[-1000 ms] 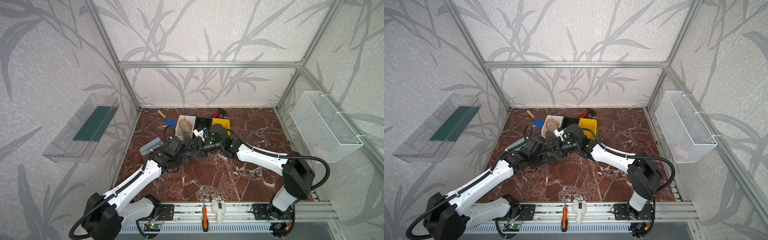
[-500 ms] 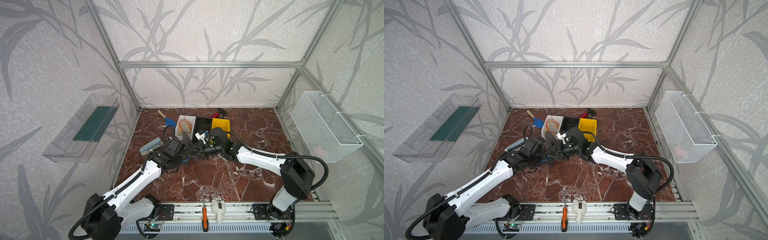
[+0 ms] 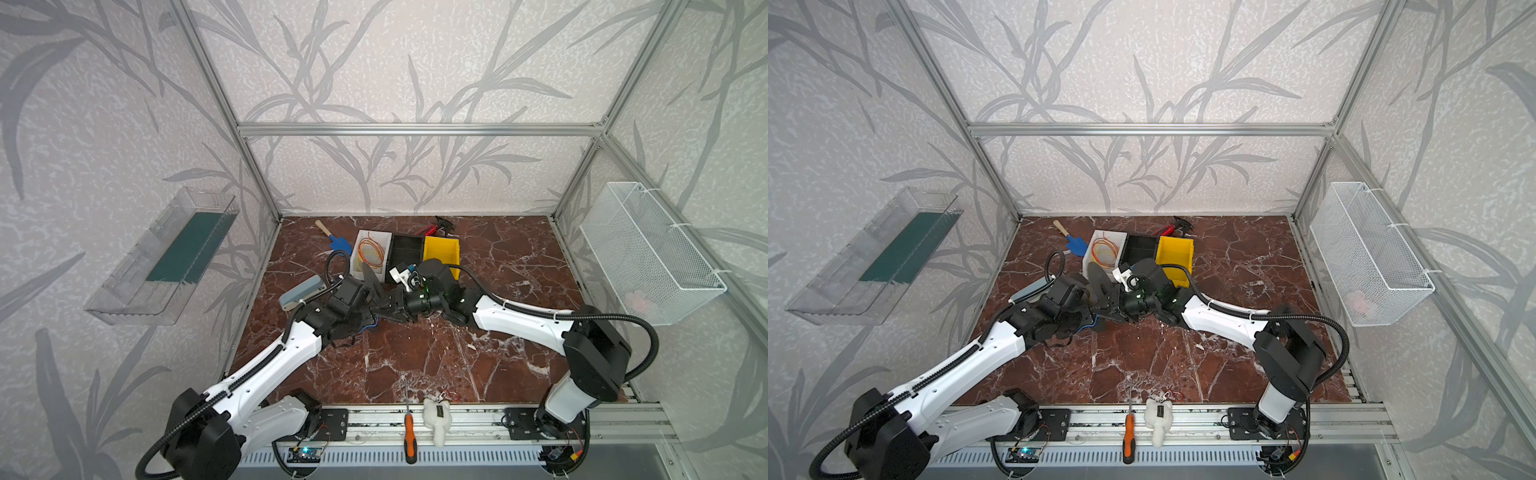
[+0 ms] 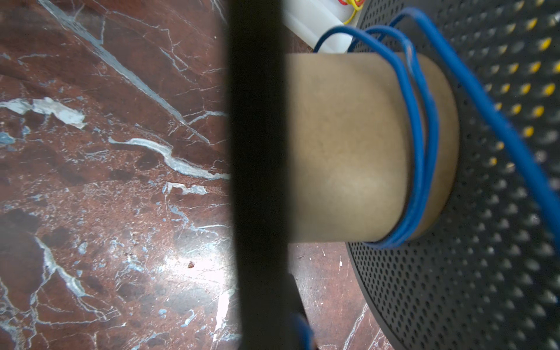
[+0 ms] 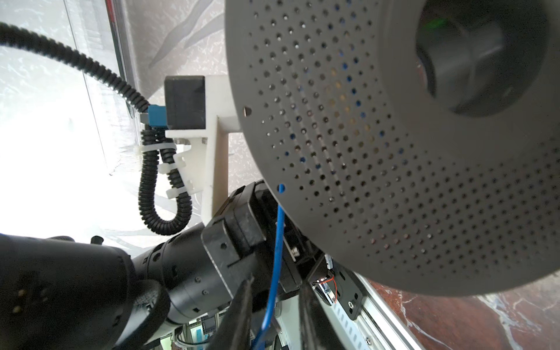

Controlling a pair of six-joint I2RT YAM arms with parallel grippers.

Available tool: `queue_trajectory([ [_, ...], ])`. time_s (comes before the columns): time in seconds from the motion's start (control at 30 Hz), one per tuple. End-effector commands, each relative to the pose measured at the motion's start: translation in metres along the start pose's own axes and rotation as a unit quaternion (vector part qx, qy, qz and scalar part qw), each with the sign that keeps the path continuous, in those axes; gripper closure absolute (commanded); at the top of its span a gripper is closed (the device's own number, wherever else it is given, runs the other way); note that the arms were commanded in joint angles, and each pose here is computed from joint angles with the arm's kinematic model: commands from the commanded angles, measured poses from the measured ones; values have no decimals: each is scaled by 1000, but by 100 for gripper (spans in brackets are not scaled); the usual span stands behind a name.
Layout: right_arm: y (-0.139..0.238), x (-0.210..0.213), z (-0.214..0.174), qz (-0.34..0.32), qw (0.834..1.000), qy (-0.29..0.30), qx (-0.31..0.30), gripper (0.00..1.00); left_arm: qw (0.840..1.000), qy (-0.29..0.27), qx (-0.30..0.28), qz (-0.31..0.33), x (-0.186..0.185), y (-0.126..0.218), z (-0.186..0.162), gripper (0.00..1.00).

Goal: Wrap the cables

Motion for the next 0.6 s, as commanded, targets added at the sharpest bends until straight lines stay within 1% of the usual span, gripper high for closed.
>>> queue_trajectory([
  [0.0,-1,11,-11,-3,999,32,3,73,1000,-9,-12,26,5,4,0,100],
  [0.17,-8,18,-21,-26,998,62,5,73,999,-7,-20,30,5,6,-1,100],
  [0.33,-6,23,-19,-39,996,83,-11,73,999,-17,-24,32,1,8,-4,100],
  [0.43,-7,27,-16,-33,996,85,-13,73,998,-29,-34,37,-2,12,-5,100],
  [0.57,-7,34,-11,-9,997,80,-20,73,997,-43,-49,46,-4,17,-8,100],
])
Point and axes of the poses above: each gripper's point midway between its finger pads, its own y axis back along the fingers, its own x axis along the line the jaws close on, z = x × y, the point moved 10 cm from there along y, back along the fingers, and after that the axes turned 3 degrees about y, right-handed, at the moved point
